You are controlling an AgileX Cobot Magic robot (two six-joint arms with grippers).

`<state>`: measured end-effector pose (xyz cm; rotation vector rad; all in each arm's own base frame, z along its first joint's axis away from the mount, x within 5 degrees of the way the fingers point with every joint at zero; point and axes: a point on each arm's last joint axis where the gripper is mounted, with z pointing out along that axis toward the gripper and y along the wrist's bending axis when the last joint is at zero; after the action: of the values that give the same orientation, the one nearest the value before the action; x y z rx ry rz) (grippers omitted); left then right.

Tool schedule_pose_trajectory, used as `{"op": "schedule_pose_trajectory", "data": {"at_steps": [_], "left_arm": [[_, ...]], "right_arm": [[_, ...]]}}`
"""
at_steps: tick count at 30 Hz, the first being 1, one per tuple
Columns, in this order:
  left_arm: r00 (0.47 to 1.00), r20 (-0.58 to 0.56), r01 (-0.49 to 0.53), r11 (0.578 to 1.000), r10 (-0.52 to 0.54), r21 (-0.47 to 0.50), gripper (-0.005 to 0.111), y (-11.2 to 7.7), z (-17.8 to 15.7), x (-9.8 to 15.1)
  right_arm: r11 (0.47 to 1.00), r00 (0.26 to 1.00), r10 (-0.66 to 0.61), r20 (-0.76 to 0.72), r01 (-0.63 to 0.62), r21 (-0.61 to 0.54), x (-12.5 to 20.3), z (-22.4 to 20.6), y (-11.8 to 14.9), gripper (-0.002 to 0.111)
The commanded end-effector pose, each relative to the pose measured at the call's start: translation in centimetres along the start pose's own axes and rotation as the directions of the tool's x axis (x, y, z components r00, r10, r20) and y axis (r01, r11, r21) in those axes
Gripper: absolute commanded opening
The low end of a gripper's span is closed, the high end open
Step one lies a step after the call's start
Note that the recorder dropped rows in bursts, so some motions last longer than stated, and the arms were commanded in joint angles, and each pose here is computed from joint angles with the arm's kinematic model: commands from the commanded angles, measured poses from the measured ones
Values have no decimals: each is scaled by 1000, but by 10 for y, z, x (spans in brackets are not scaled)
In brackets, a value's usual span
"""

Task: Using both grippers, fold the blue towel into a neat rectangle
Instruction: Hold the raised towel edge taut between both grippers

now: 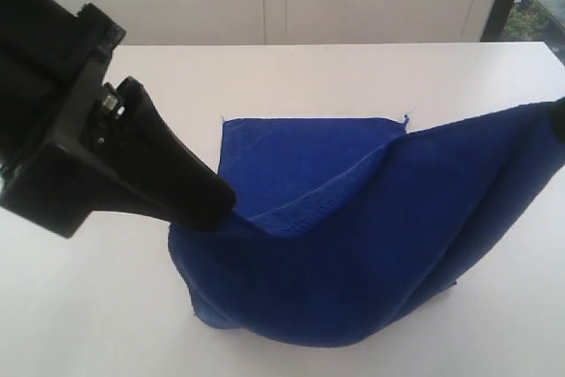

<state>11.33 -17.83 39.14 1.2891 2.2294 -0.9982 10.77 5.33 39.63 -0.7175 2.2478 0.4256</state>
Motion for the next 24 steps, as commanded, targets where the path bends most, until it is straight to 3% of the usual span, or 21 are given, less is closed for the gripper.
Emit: {"op": "schedule_pose_trajectory", "data": {"at_steps": [1, 7, 15, 24], "left_arm": [[1000, 4, 14, 999, -15, 40, 0, -6, -1, 1], [1000, -5, 4, 1000, -4, -10, 0, 1, 2, 4], [998, 18, 56, 993, -55, -103, 0, 27, 30, 16], [996, 75, -25, 968, 45, -250, 0, 41, 29, 10]], "right_arm": [[998, 998, -65, 23, 65, -13, 0, -2, 3, 0], [997, 997, -80, 22, 80, -11, 0, -2, 2, 0], [995, 995, -100, -18, 100, 6, -1, 5, -4, 0], [993, 992, -102, -74, 105, 46, -2, 14, -15, 0]]}}
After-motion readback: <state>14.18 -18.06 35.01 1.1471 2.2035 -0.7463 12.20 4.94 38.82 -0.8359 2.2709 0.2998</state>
